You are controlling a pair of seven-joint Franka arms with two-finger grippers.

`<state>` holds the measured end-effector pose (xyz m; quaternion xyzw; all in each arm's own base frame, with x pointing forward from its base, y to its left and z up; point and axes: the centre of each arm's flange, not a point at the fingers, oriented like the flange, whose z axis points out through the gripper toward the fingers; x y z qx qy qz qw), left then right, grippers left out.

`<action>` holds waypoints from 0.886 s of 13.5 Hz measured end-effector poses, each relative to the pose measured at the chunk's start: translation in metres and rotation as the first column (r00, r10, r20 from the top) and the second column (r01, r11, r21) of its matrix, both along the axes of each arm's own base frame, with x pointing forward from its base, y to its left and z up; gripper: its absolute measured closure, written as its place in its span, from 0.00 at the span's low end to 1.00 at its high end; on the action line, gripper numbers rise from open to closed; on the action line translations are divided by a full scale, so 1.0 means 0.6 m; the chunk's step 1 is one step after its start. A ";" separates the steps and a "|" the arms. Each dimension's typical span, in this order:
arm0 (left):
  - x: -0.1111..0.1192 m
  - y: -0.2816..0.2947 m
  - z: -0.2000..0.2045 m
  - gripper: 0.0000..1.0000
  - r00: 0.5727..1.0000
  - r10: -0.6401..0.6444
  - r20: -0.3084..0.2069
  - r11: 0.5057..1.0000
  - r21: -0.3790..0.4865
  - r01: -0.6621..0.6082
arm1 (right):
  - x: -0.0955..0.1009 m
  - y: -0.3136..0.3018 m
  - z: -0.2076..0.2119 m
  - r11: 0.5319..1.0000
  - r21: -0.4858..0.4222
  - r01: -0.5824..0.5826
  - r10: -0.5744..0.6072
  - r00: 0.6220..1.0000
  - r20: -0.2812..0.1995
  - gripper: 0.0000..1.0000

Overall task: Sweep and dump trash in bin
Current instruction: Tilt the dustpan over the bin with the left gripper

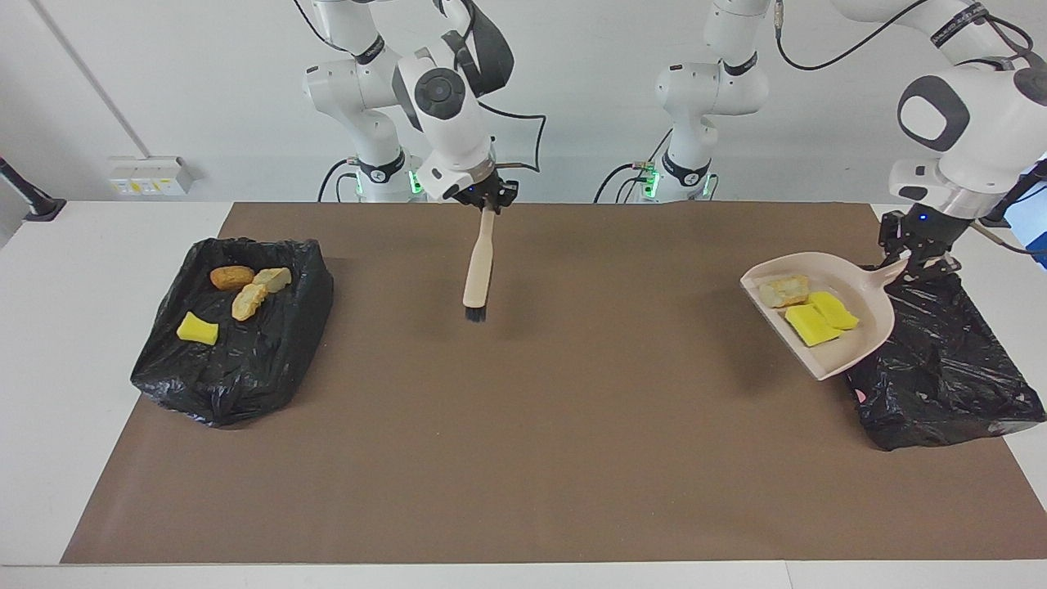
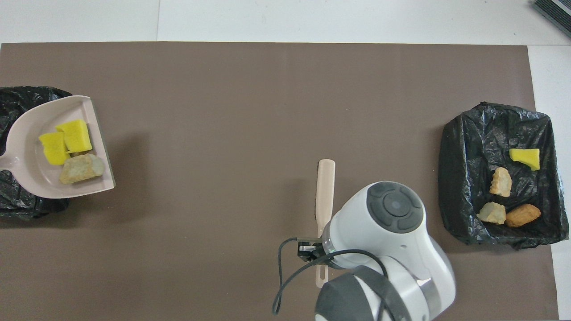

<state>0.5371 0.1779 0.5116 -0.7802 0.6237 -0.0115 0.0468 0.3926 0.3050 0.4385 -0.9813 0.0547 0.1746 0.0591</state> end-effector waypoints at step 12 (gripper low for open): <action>0.014 0.237 0.065 0.68 0.997 -0.064 0.037 0.985 0.166 0.057 | -0.105 0.137 -0.153 0.999 -0.012 -0.046 0.046 0.999 0.026 0.73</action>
